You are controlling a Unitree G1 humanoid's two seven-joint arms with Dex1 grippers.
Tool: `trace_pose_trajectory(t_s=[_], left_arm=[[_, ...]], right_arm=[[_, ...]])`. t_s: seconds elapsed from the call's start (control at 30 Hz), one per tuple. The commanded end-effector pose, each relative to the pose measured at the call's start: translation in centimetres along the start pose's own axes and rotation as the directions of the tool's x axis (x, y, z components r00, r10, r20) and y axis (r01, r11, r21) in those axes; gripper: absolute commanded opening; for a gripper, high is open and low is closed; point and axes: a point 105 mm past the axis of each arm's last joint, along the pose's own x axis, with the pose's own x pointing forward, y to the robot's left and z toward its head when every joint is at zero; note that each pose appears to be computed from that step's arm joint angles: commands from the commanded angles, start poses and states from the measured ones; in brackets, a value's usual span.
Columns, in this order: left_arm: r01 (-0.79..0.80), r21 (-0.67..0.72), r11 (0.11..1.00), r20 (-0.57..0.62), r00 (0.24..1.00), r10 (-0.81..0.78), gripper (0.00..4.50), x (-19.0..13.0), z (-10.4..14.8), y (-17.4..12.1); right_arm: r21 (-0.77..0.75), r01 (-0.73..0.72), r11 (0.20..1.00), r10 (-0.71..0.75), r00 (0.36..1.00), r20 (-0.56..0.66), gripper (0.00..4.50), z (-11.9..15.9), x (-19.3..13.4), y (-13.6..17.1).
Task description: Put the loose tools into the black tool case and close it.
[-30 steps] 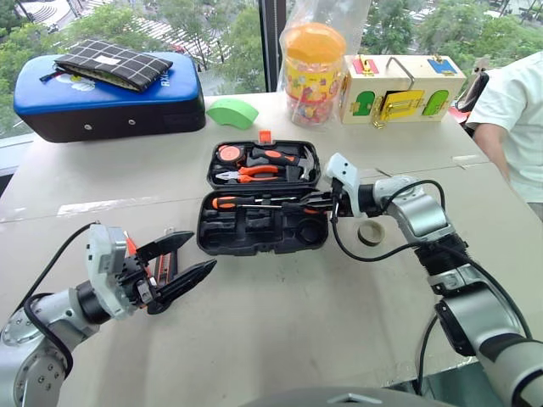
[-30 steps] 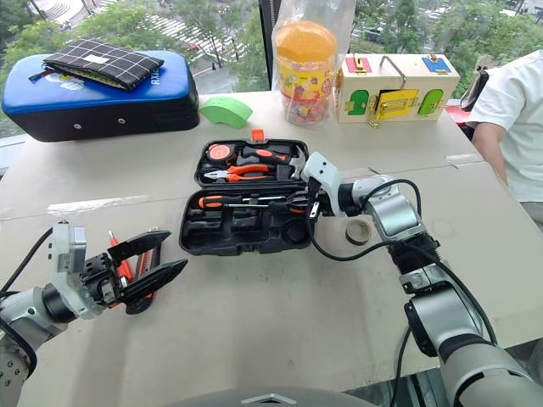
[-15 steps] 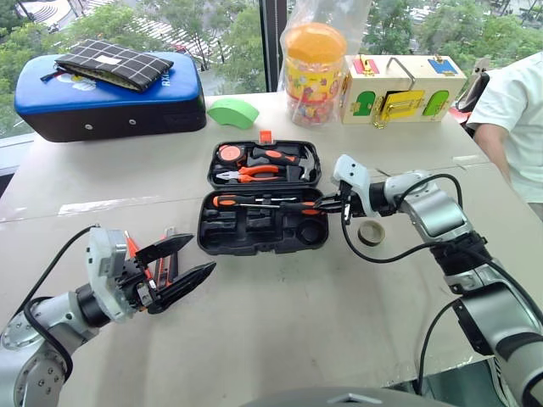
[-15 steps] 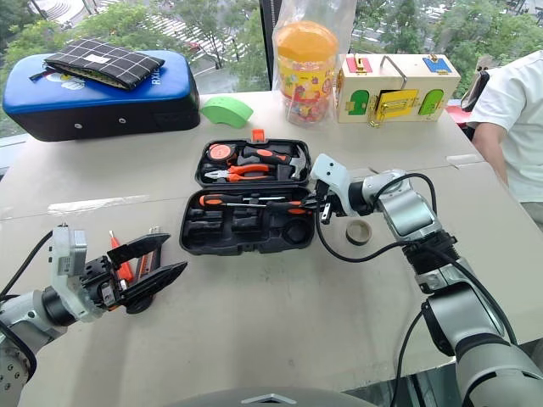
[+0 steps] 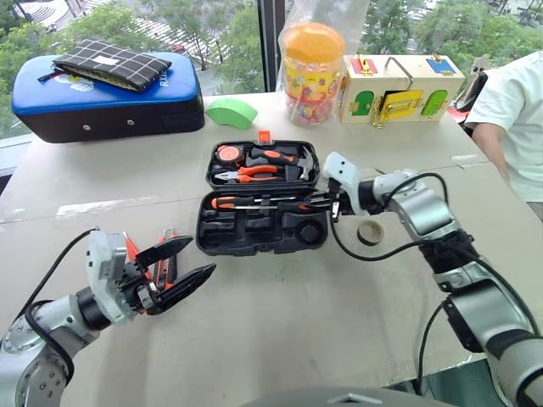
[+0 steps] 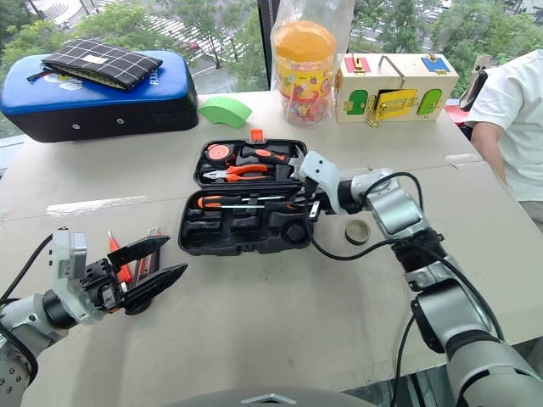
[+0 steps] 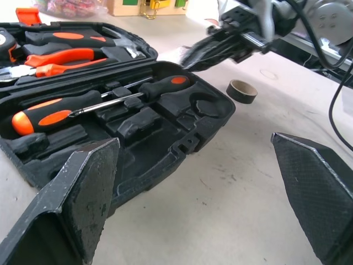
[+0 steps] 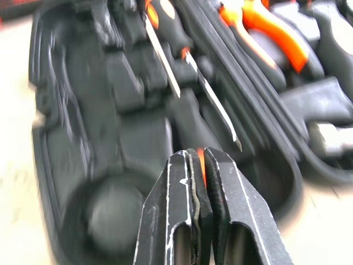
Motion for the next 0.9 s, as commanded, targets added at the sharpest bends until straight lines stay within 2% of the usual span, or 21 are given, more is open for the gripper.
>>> trace_pose_trajectory(t_s=[0.03,0.13,0.2,0.27,0.33,0.4,0.43,0.53,0.57,0.67,0.73,0.83,0.87,0.9], left_arm=[[-0.003,0.029,1.0,0.012,1.0,0.002,4.5,-0.1,0.3,-0.1],[-0.005,0.033,0.999,0.011,1.0,0.005,4.5,-0.2,0.2,-0.2],[-0.007,0.035,0.999,0.011,1.0,0.007,4.5,-0.2,0.2,-0.2],[-0.013,0.036,0.999,0.009,1.0,0.012,4.5,-0.4,0.2,-0.1],[-0.027,0.04,0.999,0.011,1.0,0.026,4.5,-0.6,0.2,-0.1],[-0.055,0.036,0.998,0.023,0.998,0.054,4.5,-0.9,0.2,0.1],[-0.11,0.017,0.994,0.048,0.993,0.109,4.5,-1.1,0.3,0.6],[-0.27,-0.02,0.963,0.097,0.958,0.271,4.5,-1.9,0.3,2.4],[-0.376,-0.015,0.926,0.113,0.92,0.376,4.5,-2.5,0.3,3.6],[-0.649,-0.05,0.759,0.151,0.747,0.648,4.5,-4.1,0.3,5.8],[-0.753,-0.102,0.65,0.128,0.638,0.759,4.5,-4.9,-0.2,6.2],[-0.817,-0.072,0.573,0.021,0.573,0.819,4.5,-5.3,-1.4,6.2],[-0.841,-0.06,0.537,-0.025,0.539,0.842,4.5,-5.5,-1.9,6.3],[-0.857,-0.051,0.512,-0.061,0.515,0.855,4.5,-5.8,-2.3,6.5]], right_arm=[[-0.006,0.074,0.997,-0.074,0.997,0.0,0.14,-1.0,1.6,-0.9],[-0.045,0.021,0.999,-0.028,0.986,-0.164,0.14,-5.0,2.9,0.1],[-0.051,-0.024,0.998,0.011,0.972,-0.233,0.14,-6.7,3.2,0.7],[-0.077,-0.056,0.996,0.033,0.963,-0.269,0.14,-7.5,3.2,1.1],[-0.093,-0.046,0.995,0.022,0.969,-0.247,0.14,-7.3,3.2,0.8],[-0.129,-0.039,0.991,0.022,0.992,-0.125,0.14,-5.2,3.0,0.7],[-0.149,-0.005,0.989,0.004,1.0,-0.005,0.14,-3.3,2.4,0.5],[-0.15,0.047,0.988,-0.013,0.976,0.219,0.14,0.2,0.4,0.4],[-0.148,0.045,0.988,-0.003,0.961,0.276,0.14,1.0,-0.7,0.7],[-0.17,0.018,0.985,0.045,0.934,0.354,0.92,1.9,-4.5,2.3],[-0.164,-0.004,0.986,0.067,0.922,0.382,1.92,2.1,-6.9,4.0],[-0.135,-0.021,0.991,0.072,0.92,0.385,3.24,2.0,-8.1,5.7],[-0.124,-0.024,0.992,0.071,0.921,0.384,3.8,2.0,-8.3,6.2],[-0.115,-0.025,0.993,0.068,0.921,0.383,4.15,2.0,-8.4,6.6]])
